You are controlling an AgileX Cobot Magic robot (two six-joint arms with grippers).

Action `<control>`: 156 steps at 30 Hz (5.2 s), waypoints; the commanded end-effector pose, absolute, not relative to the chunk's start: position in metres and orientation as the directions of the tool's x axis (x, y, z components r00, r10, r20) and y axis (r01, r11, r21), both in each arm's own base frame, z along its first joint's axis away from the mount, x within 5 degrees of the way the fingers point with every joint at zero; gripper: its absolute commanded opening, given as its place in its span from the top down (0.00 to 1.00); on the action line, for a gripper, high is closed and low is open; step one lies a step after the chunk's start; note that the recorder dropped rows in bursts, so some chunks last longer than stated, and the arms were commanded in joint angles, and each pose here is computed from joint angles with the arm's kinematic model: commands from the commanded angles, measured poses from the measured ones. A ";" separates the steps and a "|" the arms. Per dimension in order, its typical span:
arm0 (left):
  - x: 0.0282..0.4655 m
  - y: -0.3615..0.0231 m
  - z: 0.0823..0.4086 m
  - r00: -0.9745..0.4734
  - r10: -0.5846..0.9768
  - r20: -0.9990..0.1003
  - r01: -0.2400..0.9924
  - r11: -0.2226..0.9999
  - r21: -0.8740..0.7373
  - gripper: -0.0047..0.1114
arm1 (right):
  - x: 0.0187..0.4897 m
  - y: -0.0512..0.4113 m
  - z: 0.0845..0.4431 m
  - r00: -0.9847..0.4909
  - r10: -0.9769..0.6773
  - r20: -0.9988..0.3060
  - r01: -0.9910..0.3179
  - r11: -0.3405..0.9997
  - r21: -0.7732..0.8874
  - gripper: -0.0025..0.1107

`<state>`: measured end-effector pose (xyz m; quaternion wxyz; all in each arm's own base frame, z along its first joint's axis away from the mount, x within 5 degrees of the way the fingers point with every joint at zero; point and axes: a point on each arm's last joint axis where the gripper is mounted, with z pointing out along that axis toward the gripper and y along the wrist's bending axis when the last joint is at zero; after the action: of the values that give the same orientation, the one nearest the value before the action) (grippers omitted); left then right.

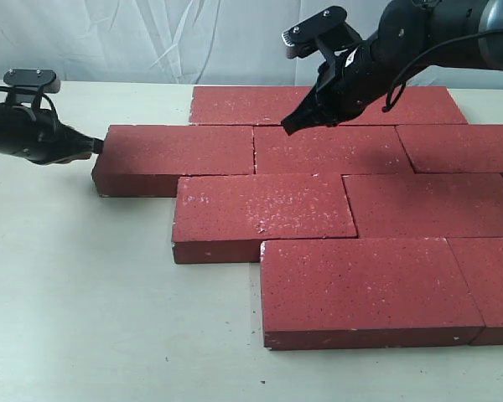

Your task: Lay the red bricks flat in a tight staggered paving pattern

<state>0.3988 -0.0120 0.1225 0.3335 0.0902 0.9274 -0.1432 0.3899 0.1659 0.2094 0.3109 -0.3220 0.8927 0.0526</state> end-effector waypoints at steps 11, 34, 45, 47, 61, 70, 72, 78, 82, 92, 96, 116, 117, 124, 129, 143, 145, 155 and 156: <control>0.378 -0.013 0.168 -0.758 0.091 -0.646 0.438 0.805 -0.400 0.96 | 0.332 0.221 0.197 -0.283 -0.900 -0.332 -0.937 0.333 -0.104 0.99; 0.362 -0.041 0.180 -0.724 0.216 -0.655 0.607 0.650 -0.457 0.96 | 0.358 0.155 0.163 -0.555 -0.821 -0.132 -0.830 0.558 0.017 0.99; 0.363 -0.041 0.182 -0.726 0.196 -0.659 0.599 0.650 -0.467 0.96 | 0.348 0.158 0.206 -0.571 -0.783 -0.246 -0.812 0.583 0.026 0.99; 0.363 -0.041 0.182 -0.726 0.193 -0.659 0.598 0.650 -0.468 0.96 | 0.345 0.164 0.218 -0.599 -0.733 -0.323 -0.788 0.611 0.077 0.99; 0.363 -0.041 0.182 -0.726 0.193 -0.659 0.598 0.650 -0.468 0.96 | 0.340 0.189 0.151 -0.420 -0.897 -0.135 -0.906 0.409 0.104 0.99; 0.363 -0.041 0.182 -0.726 0.197 -0.659 0.600 0.649 -0.468 0.96 | 0.341 0.192 0.174 -0.466 -0.871 -0.154 -0.884 0.452 0.120 0.99; 0.363 -0.041 0.182 -0.726 0.197 -0.659 0.600 0.649 -0.468 0.96 | 0.342 0.194 0.187 -0.479 -0.855 -0.197 -0.878 0.464 0.119 0.99; 0.363 -0.041 0.182 -0.726 0.197 -0.659 0.600 0.649 -0.468 0.96 | 0.339 0.195 0.221 -0.474 -0.829 -0.297 -0.878 0.472 0.085 0.99; 0.364 -0.041 0.182 -0.727 0.186 -0.661 0.596 0.649 -0.473 0.96 | 0.343 0.193 0.235 -0.443 -0.823 -0.354 -0.880 0.476 -0.005 0.99; 0.372 -0.049 0.210 -0.700 -0.041 -0.713 0.535 0.632 -0.561 0.96 | 0.369 0.199 0.248 -0.355 -0.747 -0.561 -0.812 0.544 -0.210 0.99; 0.381 -0.050 0.229 -0.656 0.025 -0.754 0.502 0.761 -0.411 0.96 | 0.356 0.176 0.252 -0.399 -0.857 -0.327 -0.828 0.490 -0.272 0.99; 0.278 -0.003 0.340 -0.569 0.163 -0.806 0.177 0.981 0.073 0.96 | 0.321 -0.003 0.333 -0.825 -0.204 -0.528 -0.155 0.979 -0.135 0.99; 0.274 -0.003 0.340 -0.553 0.161 -0.818 0.169 0.982 0.079 0.96 | 0.316 -0.002 0.333 -0.805 -0.203 -0.558 -0.152 0.979 -0.138 0.99; 0.240 -0.001 0.343 -0.410 0.141 -0.901 0.109 0.989 0.105 0.96 | 0.285 -0.002 0.316 -0.659 -0.219 -0.720 -0.134 0.976 -0.174 0.99; 0.215 -0.006 0.348 -0.331 0.145 -0.932 0.115 0.987 0.113 0.96 | 0.262 -0.001 0.305 -0.537 -0.223 -0.814 -0.113 0.975 -0.192 0.99; 0.135 -0.019 0.346 -0.257 0.137 -0.957 0.203 0.975 0.085 0.96 | 0.212 0.002 0.336 -0.386 -0.128 -0.913 -0.065 0.992 -0.112 0.99; 0.123 -0.019 0.346 -0.228 0.124 -0.966 0.202 0.976 0.077 0.96 | 0.205 0.002 0.341 -0.357 -0.122 -0.926 -0.060 0.992 -0.108 0.99; 0.082 -0.023 0.346 -0.194 0.035 -0.980 0.261 0.965 -0.017 0.96 | 0.169 0.002 0.329 -0.209 -0.005 -0.978 -0.022 1.000 -0.001 0.99; 0.079 -0.024 0.347 -0.182 0.025 -0.983 0.264 0.964 -0.024 0.96 | 0.168 0.002 0.326 -0.200 -0.004 -0.980 -0.018 1.000 -0.001 0.99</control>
<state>0.0882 -0.0218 0.3455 0.6258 0.1002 0.7701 -0.0734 0.1737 0.0035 0.3316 0.6116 -0.0153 0.7910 0.0095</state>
